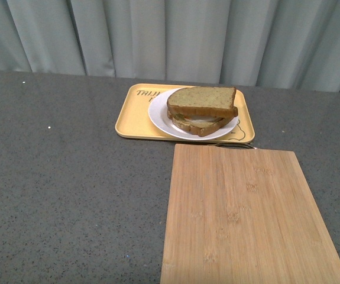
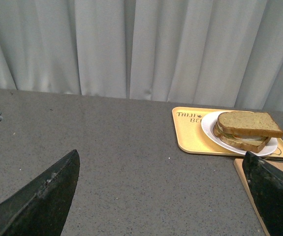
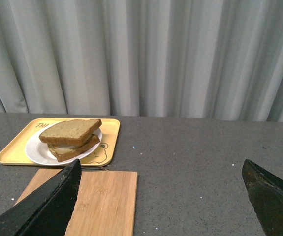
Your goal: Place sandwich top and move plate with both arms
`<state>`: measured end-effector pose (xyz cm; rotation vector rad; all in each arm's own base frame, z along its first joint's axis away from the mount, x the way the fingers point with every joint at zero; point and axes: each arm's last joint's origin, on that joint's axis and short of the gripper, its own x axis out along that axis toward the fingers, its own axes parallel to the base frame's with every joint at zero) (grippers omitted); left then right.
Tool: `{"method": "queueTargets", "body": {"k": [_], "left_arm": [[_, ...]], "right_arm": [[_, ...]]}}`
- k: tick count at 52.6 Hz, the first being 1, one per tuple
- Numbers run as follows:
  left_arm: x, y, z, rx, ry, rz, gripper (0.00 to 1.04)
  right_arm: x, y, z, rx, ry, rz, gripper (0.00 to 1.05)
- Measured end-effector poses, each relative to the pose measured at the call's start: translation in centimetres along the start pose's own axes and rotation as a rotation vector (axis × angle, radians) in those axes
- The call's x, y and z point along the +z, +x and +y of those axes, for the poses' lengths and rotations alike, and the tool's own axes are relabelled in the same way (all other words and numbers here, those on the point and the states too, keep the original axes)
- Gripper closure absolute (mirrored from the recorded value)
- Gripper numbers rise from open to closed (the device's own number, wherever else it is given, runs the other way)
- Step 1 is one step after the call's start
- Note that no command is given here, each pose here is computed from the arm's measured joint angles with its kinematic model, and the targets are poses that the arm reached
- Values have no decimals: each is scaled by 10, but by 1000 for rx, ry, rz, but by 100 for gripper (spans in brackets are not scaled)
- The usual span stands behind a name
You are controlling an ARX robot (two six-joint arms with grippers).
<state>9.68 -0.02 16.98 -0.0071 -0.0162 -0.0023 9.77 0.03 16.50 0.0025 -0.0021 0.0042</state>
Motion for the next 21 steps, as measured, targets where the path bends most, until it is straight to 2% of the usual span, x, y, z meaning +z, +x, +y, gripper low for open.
{"method": "queueTargets", "body": {"k": [21], "left_arm": [[0, 0, 0, 0, 0, 0, 7]], "right_arm": [[0, 0, 0, 0, 0, 0, 9]]}}
